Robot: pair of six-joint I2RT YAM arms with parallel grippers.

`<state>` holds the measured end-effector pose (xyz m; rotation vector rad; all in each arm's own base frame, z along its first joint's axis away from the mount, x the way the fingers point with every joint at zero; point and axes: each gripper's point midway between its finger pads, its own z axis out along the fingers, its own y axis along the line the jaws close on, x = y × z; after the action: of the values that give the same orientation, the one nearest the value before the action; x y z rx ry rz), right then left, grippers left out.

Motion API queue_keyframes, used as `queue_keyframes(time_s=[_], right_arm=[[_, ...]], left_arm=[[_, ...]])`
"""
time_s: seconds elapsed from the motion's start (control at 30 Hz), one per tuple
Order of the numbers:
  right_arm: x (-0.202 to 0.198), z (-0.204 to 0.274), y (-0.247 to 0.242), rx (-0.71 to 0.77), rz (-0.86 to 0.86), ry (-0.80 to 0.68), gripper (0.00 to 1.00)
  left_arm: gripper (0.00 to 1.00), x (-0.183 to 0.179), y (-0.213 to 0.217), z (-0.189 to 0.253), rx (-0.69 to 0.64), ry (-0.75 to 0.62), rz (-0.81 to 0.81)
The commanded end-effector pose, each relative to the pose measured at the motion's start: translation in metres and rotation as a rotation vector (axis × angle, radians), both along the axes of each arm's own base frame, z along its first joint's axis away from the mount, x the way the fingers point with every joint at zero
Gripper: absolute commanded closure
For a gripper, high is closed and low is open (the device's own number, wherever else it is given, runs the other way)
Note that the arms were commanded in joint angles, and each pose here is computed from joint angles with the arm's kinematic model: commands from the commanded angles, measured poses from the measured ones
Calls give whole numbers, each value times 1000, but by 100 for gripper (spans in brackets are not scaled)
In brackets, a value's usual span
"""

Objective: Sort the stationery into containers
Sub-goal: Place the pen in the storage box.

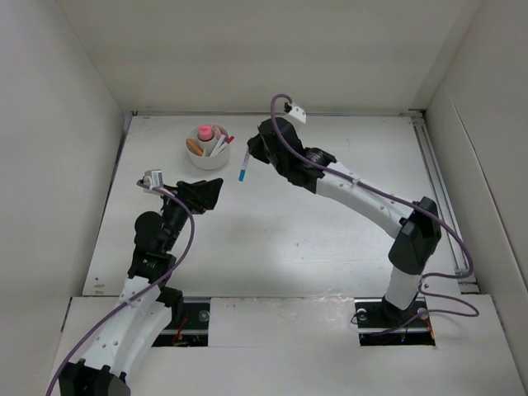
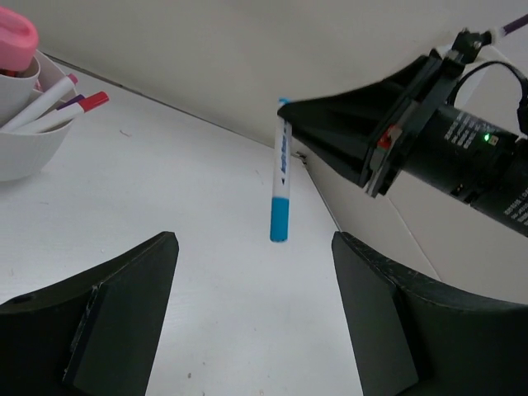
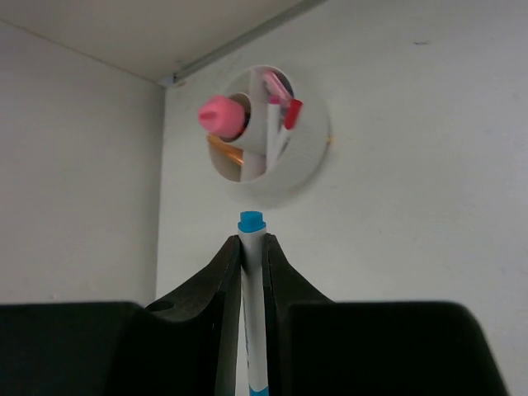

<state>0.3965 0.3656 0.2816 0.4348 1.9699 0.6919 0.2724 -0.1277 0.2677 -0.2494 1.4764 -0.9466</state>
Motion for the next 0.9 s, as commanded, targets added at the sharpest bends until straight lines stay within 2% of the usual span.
queue_keyframes(time_s=[0.0,0.1,0.13,0.33,0.67,0.87], right_arm=[[22,29,20,26,-5,-107,100],[37,24,34,7,-3,-133,100],[42,38,39,28,-2,-162,100],[65,23,61,-58,-39,-211,100],[80,5,89,-97,-68,-260,100],[90,4,100,-66,-72,-291,100]], left_arm=[[27,-3,1,14,-19,-53,3],[27,-2,5,19,-17,-64,30],[27,-1,5,16,-14,-54,30],[27,0,10,17,-10,-56,59],[27,2,14,16,-11,-43,83],[27,2,18,15,-16,-46,106]])
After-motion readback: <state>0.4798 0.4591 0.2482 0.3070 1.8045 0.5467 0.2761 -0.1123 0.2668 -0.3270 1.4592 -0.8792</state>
